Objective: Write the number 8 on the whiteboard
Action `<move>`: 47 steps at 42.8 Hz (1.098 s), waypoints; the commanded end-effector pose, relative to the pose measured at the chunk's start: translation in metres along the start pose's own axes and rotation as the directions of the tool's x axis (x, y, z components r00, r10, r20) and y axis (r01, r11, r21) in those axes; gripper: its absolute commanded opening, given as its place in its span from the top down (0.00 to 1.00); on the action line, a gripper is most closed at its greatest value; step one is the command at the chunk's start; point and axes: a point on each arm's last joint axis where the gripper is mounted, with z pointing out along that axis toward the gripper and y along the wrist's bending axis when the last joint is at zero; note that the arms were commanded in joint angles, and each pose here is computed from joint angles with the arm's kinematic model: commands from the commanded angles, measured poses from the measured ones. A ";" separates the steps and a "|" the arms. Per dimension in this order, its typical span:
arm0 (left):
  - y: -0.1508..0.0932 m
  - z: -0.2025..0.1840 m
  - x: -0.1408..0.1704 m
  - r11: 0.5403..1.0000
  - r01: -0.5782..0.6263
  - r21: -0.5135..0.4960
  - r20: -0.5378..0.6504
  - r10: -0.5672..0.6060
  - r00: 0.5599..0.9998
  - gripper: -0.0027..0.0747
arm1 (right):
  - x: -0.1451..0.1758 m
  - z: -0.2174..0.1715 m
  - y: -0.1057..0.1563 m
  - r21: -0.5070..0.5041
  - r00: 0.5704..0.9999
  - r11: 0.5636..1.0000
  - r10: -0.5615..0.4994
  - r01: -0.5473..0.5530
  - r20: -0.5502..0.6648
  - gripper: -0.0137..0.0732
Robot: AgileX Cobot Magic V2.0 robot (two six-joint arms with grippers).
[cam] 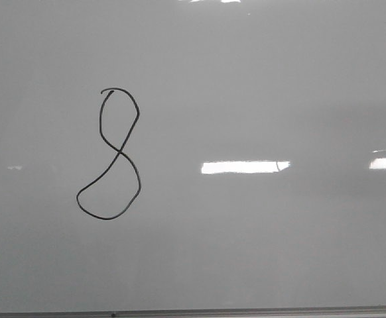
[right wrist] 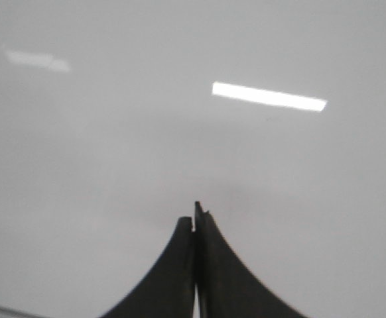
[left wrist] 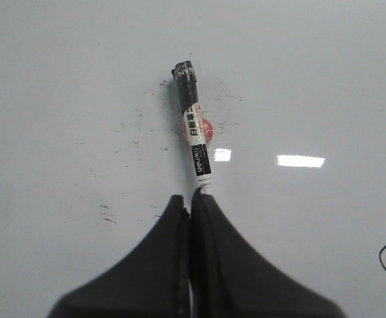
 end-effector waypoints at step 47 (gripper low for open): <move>0.000 0.000 -0.004 1.000 0.009 0.009 0.085 -0.010 0.996 0.99 | 0.060 -0.018 -0.005 0.141 0.992 0.987 0.063 -0.078 0.108 0.91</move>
